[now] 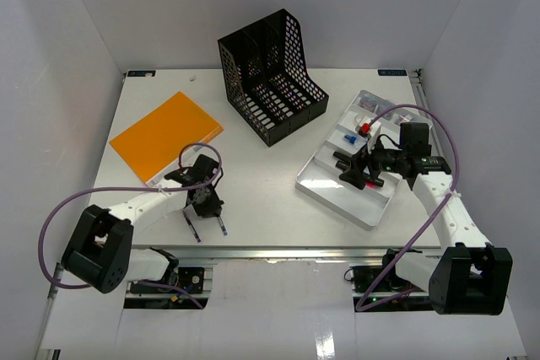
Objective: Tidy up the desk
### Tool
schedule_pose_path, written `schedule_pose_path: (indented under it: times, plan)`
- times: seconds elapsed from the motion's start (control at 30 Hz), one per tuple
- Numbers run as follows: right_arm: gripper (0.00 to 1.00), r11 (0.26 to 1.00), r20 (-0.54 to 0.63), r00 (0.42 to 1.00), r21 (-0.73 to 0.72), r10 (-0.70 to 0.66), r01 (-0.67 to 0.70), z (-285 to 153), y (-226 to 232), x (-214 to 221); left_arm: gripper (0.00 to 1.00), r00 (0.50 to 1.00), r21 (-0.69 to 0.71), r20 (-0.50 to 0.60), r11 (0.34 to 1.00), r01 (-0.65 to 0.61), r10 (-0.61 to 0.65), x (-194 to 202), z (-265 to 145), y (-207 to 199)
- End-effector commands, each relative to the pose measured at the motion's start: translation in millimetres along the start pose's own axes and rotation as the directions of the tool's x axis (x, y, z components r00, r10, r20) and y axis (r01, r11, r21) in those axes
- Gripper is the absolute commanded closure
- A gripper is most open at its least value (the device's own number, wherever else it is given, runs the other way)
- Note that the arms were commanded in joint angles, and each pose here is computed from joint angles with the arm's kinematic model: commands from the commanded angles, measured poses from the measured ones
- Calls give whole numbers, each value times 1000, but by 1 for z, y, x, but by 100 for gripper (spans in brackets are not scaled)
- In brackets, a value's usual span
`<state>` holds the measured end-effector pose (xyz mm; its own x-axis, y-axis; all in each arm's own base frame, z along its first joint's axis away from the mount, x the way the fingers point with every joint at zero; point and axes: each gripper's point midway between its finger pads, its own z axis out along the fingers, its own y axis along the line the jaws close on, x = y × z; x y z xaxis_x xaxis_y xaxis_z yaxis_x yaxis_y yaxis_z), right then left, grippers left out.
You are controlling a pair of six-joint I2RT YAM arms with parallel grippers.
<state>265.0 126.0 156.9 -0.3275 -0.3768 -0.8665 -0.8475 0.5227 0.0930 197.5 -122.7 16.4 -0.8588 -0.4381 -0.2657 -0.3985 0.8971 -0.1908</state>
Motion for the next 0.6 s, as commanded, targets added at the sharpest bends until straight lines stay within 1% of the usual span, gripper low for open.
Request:
schedule_pose_path:
  times: [0.0, 0.1, 0.23, 0.3, 0.33, 0.4, 0.43, 0.47, 0.53, 0.57]
  plan:
    - [12, 1000, 31, 999, -3, -20, 20, -5, 1, -8, 86, 999, -2, -25, 999, -41, 41, 0, 14, -5]
    - [12, 1000, 30, 999, -4, -19, 20, -4, 1, -8, 92, 996, 46, -37, 996, -80, 82, -3, 14, -20]
    - [12, 1000, 29, 999, -4, -18, 18, -4, 1, -8, 100, 988, 213, -37, 967, -140, 151, -2, 1, -58]
    - [12, 1000, 29, 999, -5, -17, 17, -4, 1, -8, 100, 981, 330, -1, 926, -185, 196, 0, -16, -86]
    - [12, 1000, 30, 999, -5, -16, 16, -4, 1, -8, 100, 975, 407, 24, 888, -213, 223, 3, -28, -103]
    - [12, 1000, 30, 999, -4, -15, 15, -4, 0, -8, 100, 957, 573, 87, 772, -275, 276, 11, -59, -138]
    - [12, 1000, 29, 999, -3, -14, 14, -4, 0, -7, 100, 944, 652, 126, 692, -311, 305, 16, -76, -155]
    - [12, 1000, 29, 1000, -1, -13, 13, -4, 0, -7, 100, 927, 728, 170, 592, -347, 334, 22, -95, -172]
    - [12, 1000, 29, 1000, 4, -12, 11, -5, -2, -7, 100, 886, 800, 261, 428, -420, 383, 31, -123, -193]
    - [12, 1000, 30, 999, 6, -12, 12, -6, -2, -7, 100, 852, 814, 316, 341, -469, 417, 37, -135, -203]
